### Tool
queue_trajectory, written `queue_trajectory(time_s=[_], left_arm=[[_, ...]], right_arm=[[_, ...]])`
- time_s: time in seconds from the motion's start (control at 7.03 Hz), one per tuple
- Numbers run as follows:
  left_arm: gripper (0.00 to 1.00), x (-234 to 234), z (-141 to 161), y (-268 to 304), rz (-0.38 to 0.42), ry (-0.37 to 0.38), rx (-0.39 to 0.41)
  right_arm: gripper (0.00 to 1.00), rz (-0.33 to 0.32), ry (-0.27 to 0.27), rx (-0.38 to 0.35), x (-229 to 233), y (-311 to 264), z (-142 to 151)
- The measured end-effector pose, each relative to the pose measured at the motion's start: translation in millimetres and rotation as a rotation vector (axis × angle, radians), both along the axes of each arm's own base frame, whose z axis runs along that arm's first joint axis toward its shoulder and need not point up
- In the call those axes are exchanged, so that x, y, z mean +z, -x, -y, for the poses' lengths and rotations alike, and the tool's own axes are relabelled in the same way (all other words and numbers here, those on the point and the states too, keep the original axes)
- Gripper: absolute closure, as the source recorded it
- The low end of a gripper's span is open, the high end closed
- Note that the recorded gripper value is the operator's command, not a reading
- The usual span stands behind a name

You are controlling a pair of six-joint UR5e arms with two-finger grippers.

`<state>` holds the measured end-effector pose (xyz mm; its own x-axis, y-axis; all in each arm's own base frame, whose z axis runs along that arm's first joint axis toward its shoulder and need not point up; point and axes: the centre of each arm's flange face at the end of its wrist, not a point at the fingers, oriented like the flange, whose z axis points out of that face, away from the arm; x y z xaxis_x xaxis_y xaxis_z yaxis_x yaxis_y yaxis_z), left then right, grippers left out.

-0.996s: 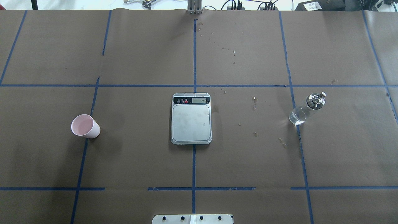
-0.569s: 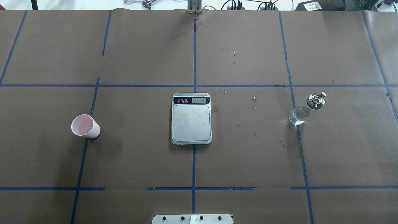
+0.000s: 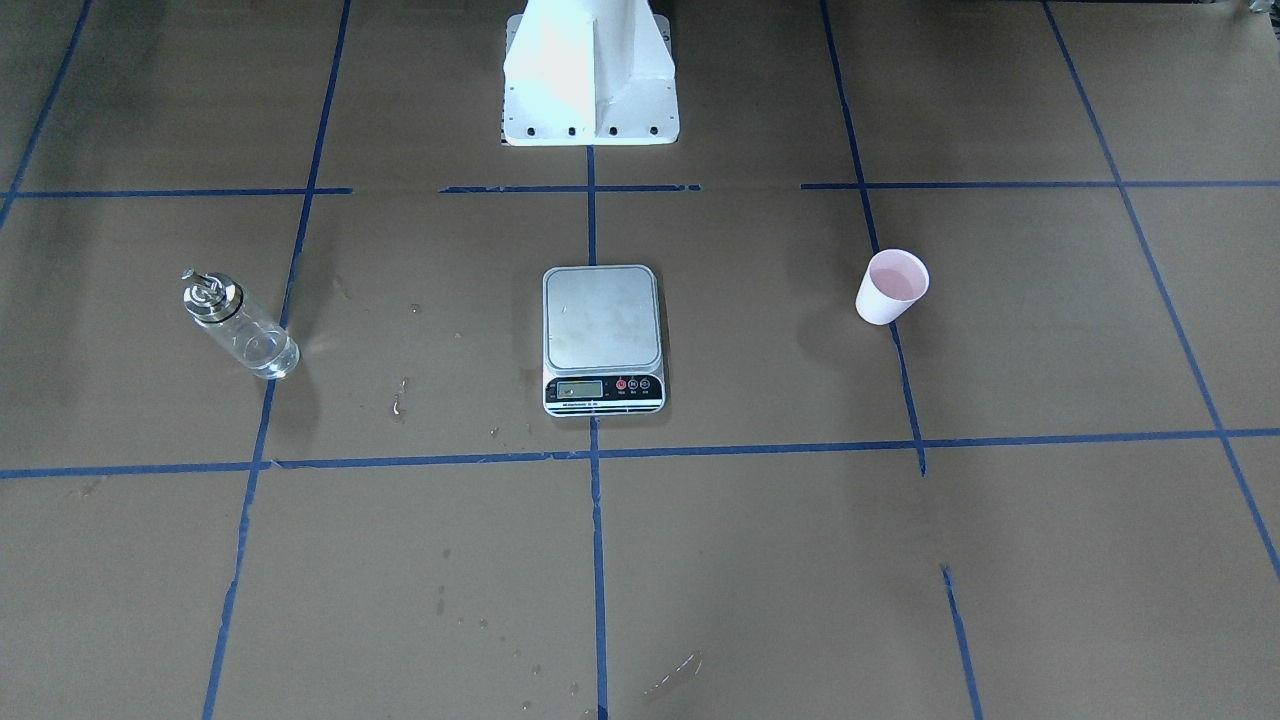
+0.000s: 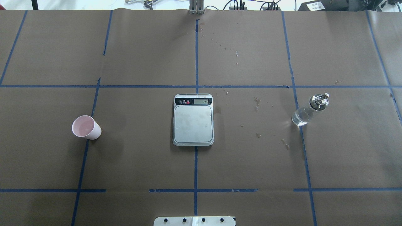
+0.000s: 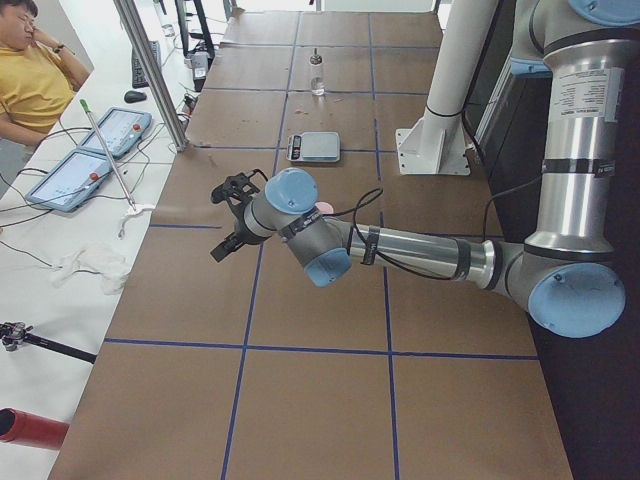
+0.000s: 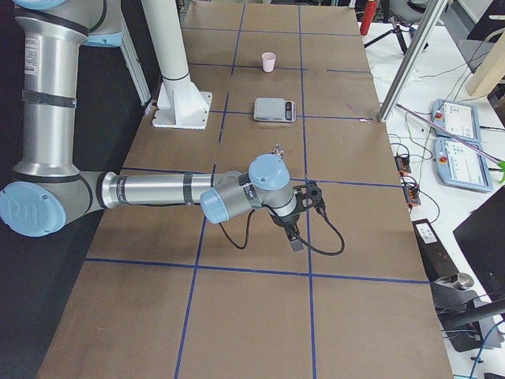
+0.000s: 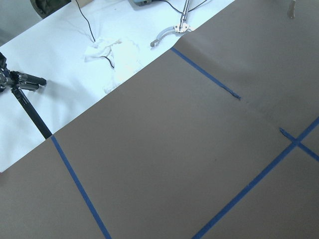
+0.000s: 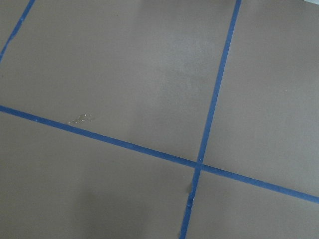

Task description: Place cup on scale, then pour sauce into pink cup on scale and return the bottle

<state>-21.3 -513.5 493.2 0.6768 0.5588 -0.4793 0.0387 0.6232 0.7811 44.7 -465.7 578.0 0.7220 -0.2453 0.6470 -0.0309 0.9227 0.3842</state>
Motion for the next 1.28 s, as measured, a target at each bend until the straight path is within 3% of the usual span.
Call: queue_trajectory(time_s=[0.28,0.57,0.85,1.0,1.28], left_arm=[[0.0,-17,0,-51,-0.085,-0.019,0.051],[0.0,-38,-6,-133,-0.188,0.123,0.125],[0.0,-55,-46,-180,-0.21,0.241,0.097],[0.05,-67,-66,-208,-0.178,0.324,0.044],[0.37,-75,-95,-267,-0.107,0.484,-0.09]], right_arm=[[0.0,0.025,0.009,0.008,-9,6,5],[0.0,0.03,0.009,0.008,-10,8,6],[0.0,0.03,0.01,0.007,-11,9,6],[0.0,0.031,0.01,0.007,-11,9,6],[0.0,0.031,0.008,0.006,-11,9,6]])
